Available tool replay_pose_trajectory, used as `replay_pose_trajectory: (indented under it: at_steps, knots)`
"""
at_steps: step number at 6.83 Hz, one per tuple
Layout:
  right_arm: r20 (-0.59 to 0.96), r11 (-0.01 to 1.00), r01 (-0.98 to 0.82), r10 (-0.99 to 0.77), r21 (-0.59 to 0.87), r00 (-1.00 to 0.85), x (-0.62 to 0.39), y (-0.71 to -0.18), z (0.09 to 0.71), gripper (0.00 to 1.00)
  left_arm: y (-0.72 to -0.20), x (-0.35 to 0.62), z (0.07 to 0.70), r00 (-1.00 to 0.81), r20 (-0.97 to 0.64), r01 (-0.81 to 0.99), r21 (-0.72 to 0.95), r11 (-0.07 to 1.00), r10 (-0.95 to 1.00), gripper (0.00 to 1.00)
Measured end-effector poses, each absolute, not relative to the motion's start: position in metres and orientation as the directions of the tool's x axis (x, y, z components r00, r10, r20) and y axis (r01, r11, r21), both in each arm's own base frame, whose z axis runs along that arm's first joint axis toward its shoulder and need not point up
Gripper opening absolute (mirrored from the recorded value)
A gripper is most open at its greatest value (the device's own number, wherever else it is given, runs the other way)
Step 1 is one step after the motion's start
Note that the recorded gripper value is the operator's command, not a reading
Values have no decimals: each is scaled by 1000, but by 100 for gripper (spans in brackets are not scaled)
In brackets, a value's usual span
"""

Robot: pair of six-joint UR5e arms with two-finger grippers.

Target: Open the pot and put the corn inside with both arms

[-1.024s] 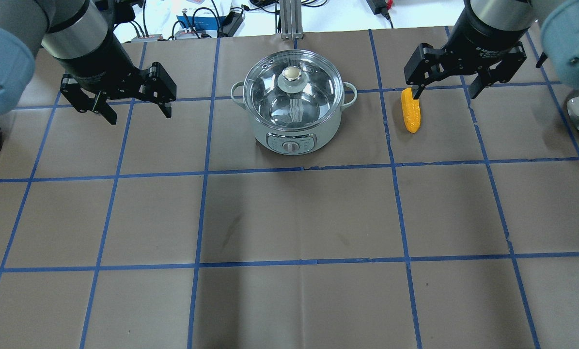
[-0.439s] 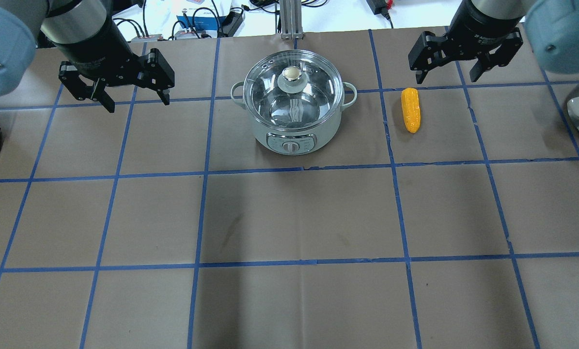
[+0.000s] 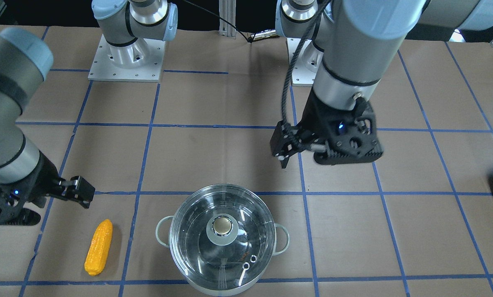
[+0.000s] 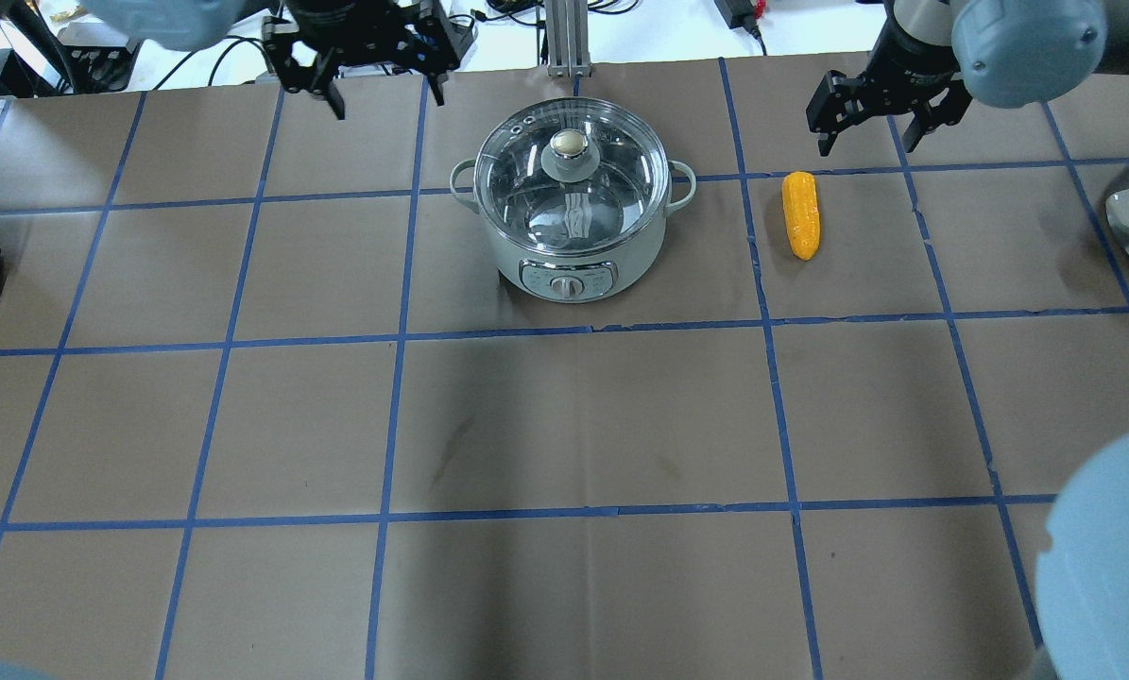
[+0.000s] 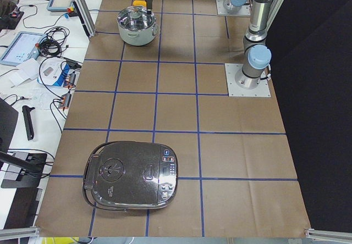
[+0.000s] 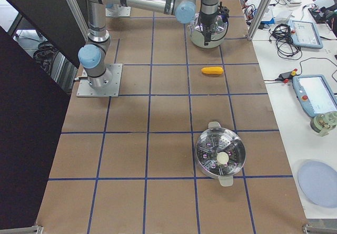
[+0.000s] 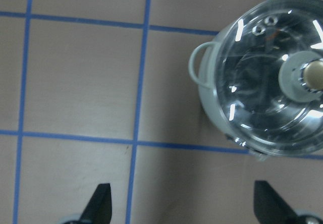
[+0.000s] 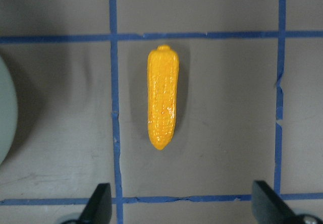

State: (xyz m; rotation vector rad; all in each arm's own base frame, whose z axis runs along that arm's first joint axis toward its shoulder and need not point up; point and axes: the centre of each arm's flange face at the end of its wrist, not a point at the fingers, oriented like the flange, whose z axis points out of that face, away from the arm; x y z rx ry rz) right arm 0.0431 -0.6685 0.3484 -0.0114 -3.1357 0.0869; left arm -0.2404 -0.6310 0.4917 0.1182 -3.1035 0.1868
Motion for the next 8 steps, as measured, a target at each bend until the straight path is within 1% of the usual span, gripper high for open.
replay_pose_trajectory:
  at_steps: [1,2,3,4,5,6,7,8]
  knots:
    - [-1,998,13,13,-64,-1000,34,-692,304,94,-661,-275,468,-997,45,-61,-136,989,-55,100]
    - [-19,997,15,14,-77,-1000,31,-708,263,92,-678,-308,439,-997,55,-54,-145,988,-46,100]
    - [-46,996,15,12,-82,-999,33,-715,231,88,-687,-335,411,-997,64,-48,-149,988,-39,100]
    - [-63,997,15,10,-82,-998,34,-716,212,72,-691,-353,389,-997,70,-42,-152,987,-31,100]
    - [-70,997,16,10,-77,-997,35,-716,203,38,-691,-365,376,-997,71,-36,-149,988,-26,95]
    - [-82,997,17,12,-70,-997,36,-714,197,13,-690,-372,369,-997,68,-31,-145,989,-21,95]
    - [-103,998,22,15,-64,-995,38,-712,192,8,-687,-374,364,-998,64,-28,-139,990,-19,95]
    - [-116,998,26,18,-62,-993,39,-711,191,7,-686,-374,360,-998,57,-28,-131,991,-20,95]
